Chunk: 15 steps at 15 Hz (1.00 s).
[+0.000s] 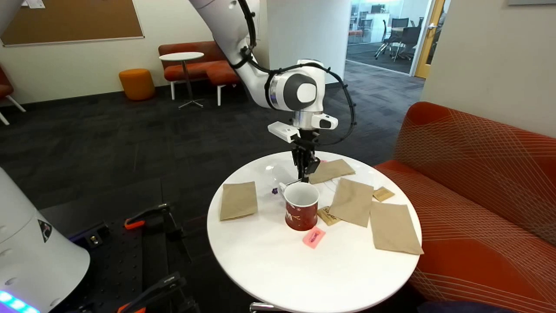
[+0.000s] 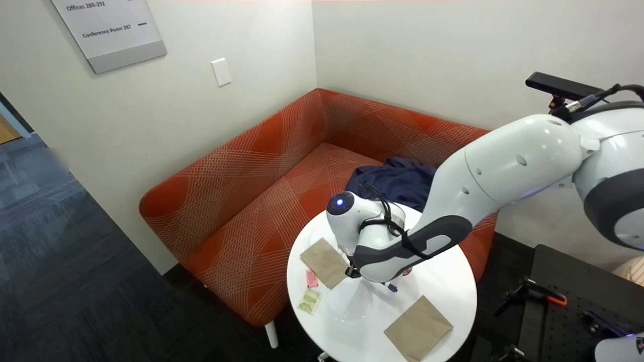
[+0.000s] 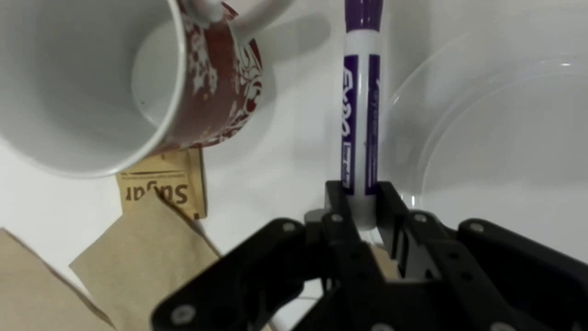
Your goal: Move the maroon cup to the middle of the table, then put the marker in the cup, then put the marker on the right side of the marker
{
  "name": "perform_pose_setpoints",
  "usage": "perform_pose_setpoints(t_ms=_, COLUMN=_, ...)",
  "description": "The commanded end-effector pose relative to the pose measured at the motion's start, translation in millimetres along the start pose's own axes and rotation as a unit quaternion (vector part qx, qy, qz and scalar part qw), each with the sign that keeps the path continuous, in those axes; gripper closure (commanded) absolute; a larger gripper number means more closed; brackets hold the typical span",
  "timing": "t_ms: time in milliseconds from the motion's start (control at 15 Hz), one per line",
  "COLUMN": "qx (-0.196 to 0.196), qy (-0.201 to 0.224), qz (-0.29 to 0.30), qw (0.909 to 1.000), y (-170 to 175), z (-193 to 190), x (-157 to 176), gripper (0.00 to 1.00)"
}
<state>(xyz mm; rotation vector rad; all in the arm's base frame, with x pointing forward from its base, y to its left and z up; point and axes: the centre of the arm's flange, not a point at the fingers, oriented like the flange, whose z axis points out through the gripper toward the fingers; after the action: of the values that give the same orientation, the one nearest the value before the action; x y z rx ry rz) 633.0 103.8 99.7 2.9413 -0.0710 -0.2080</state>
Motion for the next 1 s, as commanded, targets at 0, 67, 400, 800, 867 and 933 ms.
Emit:
perform_pose_setpoints(t_ms=0, qx=0.009, qy=0.006, qz=0.017, qw=0.9998, y=12, z=-50, x=-24, gripper=0.95)
perform_pose_setpoints(t_ms=67, qx=0.011, qy=0.011, qz=0.016, qw=0.9997, y=14, z=-61, x=-27, gripper=0.95)
perform_pose_setpoints(t_ms=400, qx=0.019, qy=0.038, qz=0.030, qw=0.9986, y=23, z=-113, x=-45, gripper=0.95)
perform_pose_setpoints(t_ms=800, qx=0.027, qy=0.063, qz=0.035, qw=0.9970, y=33, z=-168, x=-76, gripper=0.95)
perform_pose_setpoints(t_ms=867, qx=0.027, qy=0.067, qz=0.038, qw=0.9966, y=33, z=-175, x=-80, gripper=0.95)
perform_pose_setpoints(t_ms=933, qx=0.029, qy=0.068, qz=0.037, qw=0.9966, y=35, z=-183, x=-83, gripper=0.95)
